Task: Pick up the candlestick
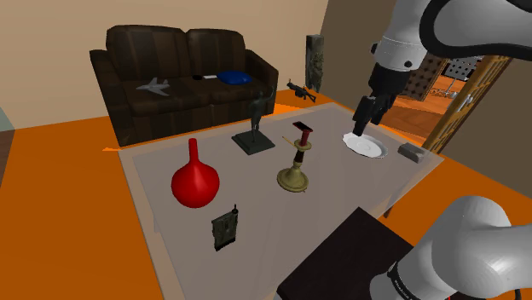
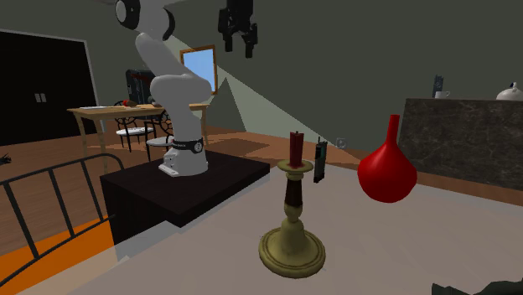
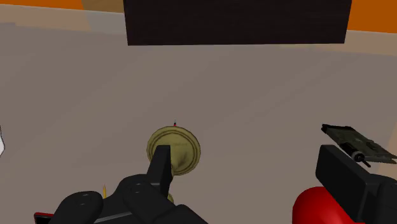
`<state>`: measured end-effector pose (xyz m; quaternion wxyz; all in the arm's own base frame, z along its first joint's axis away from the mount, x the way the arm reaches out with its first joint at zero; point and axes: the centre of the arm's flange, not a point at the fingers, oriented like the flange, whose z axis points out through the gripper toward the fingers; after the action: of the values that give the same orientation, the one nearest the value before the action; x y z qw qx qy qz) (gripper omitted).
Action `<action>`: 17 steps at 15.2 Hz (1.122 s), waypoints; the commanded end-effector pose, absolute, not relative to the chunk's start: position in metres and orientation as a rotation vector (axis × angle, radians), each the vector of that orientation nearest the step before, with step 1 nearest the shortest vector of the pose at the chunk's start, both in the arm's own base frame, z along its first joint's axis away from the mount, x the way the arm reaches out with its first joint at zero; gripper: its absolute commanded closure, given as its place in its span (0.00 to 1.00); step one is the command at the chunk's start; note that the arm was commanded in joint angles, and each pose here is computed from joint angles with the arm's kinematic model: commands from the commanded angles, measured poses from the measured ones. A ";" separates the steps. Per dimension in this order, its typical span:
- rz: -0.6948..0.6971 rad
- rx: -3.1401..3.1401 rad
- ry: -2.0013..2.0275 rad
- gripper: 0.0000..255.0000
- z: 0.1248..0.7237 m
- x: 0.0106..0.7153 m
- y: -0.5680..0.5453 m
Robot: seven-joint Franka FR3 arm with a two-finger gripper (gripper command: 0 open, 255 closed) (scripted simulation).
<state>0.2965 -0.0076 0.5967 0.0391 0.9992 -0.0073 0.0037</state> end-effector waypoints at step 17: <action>0.003 3.101 0.191 0.00 0.491 0.452 -0.110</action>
<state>0.4412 -0.1032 0.4996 0.0184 0.9982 0.0567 0.0008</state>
